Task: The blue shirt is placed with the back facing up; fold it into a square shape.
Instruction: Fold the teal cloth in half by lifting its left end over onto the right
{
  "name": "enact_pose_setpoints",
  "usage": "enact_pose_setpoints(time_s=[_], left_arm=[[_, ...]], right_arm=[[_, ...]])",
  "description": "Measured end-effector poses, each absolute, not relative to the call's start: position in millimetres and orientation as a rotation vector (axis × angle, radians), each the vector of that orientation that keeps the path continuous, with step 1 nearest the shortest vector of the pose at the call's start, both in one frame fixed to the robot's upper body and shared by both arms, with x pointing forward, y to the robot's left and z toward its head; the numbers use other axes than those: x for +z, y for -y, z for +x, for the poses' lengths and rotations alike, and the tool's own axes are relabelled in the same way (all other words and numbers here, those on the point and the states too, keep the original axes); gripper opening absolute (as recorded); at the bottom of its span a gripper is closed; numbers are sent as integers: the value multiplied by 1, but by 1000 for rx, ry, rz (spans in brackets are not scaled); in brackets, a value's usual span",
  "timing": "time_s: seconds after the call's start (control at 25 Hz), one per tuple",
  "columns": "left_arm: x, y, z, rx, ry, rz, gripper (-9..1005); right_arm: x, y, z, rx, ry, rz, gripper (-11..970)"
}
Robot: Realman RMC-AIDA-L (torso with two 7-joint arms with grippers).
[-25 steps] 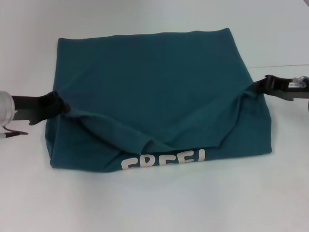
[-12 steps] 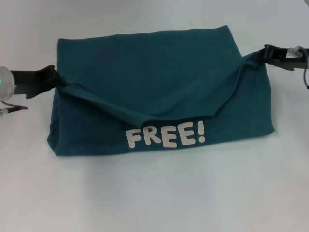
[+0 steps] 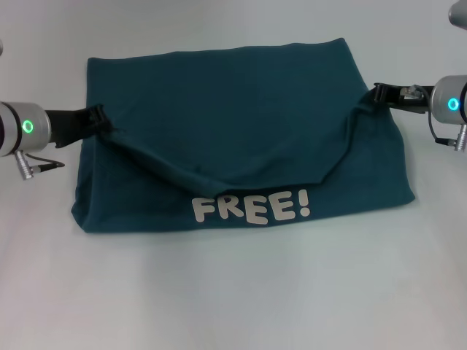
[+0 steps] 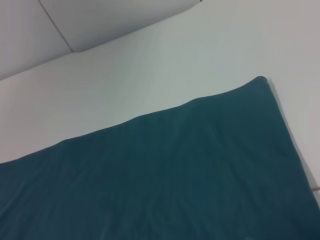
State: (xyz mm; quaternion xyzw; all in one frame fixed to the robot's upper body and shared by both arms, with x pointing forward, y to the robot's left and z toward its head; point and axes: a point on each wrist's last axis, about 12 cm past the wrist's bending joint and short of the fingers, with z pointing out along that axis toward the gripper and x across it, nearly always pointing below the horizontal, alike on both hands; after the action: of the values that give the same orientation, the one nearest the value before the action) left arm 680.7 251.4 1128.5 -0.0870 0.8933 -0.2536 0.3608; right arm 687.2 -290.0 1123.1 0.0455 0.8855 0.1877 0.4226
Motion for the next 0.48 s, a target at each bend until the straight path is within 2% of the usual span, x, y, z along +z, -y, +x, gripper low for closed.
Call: enact_pose_setpoints(time_s=[0.48], left_arm=[[1145,-252,690,-643,-2235,-240,121]], right_arm=[[1148,289,702,461,-2148,110,64]])
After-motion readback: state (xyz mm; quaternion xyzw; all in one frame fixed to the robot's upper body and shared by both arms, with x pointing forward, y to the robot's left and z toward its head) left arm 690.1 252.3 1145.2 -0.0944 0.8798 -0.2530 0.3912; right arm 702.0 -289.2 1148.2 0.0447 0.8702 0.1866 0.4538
